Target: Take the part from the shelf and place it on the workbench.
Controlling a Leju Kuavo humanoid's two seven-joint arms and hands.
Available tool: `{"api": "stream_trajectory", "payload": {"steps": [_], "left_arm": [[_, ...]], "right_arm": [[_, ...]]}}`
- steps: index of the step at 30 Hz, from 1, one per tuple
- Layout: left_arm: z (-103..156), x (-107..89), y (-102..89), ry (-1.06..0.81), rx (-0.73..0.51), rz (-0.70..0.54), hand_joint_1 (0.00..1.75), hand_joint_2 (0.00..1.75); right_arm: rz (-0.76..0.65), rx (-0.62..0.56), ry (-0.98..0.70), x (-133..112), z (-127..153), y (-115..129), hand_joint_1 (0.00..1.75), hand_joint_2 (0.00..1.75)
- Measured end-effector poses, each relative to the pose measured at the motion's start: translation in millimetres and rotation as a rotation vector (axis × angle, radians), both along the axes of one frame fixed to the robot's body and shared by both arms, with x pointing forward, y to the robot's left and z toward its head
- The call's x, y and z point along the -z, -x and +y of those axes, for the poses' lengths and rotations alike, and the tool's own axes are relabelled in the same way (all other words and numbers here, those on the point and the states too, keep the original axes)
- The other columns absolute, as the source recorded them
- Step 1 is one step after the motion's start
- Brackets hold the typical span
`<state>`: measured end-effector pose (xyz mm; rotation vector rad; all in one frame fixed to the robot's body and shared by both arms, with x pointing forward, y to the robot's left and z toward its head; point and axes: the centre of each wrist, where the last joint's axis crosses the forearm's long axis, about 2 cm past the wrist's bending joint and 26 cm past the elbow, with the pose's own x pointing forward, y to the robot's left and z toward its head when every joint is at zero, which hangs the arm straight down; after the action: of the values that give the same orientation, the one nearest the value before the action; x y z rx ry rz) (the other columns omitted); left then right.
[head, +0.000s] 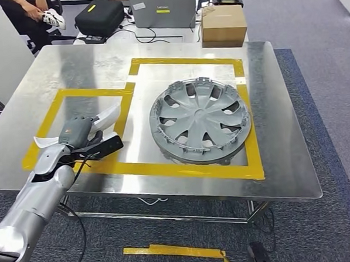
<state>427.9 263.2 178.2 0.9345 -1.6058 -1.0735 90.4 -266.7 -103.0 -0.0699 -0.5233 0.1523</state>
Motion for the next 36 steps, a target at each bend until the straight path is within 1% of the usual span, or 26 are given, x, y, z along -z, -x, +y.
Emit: {"api": "stream_trajectory", "payload": {"steps": [2,6,7,11,16,20,23,27,33,36], "left_arm": [[-2.3,-1.7,-1.2,-0.007,0.007,0.002,1.75,1.75],[-12.9,-11.2,-5.8,-0.011,0.033,0.018,0.00,1.75],[-17.3,-14.1,-6.9,-0.008,0.042,0.019,0.00,1.75],[-34.2,-15.1,-5.3,0.033,0.075,0.025,0.00,0.00],[-52.1,-20.8,-3.1,0.119,0.110,0.029,0.00,0.00],[-59.1,-23.6,-0.4,0.155,0.122,0.026,0.00,0.00],[-60.1,-26.4,-0.1,0.163,0.126,0.016,0.00,0.00],[-60.6,-20.9,3.8,0.178,0.123,0.028,0.00,0.00],[-61.4,-27.9,5.3,0.241,0.135,0.004,0.00,0.00],[-61.4,-30.0,7.3,0.305,0.137,-0.012,0.00,0.00]], "right_arm": [[-0.007,-0.002,-0.005,-0.4,0.6,-1.6,0.00,0.00],[-0.031,-0.004,-0.014,-2.7,2.9,-11.7,0.00,0.00],[-0.036,-0.005,-0.015,-3.3,3.3,-14.4,0.00,0.00],[-0.043,-0.009,-0.020,-4.2,6.3,-17.4,0.00,0.00],[-0.046,-0.007,-0.019,-4.3,7.1,-17.5,0.00,0.00],[-0.044,-0.003,-0.022,-3.8,8.3,-15.3,0.00,0.00],[-0.046,-0.001,-0.023,-3.9,9.0,-15.3,0.00,0.00],[-0.043,0.003,-0.027,-3.6,10.1,-13.8,0.00,0.00],[-0.047,0.008,-0.028,-3.7,11.1,-13.7,0.00,0.00],[-0.047,0.014,-0.023,-3.5,11.0,-13.1,0.00,0.00]]}}
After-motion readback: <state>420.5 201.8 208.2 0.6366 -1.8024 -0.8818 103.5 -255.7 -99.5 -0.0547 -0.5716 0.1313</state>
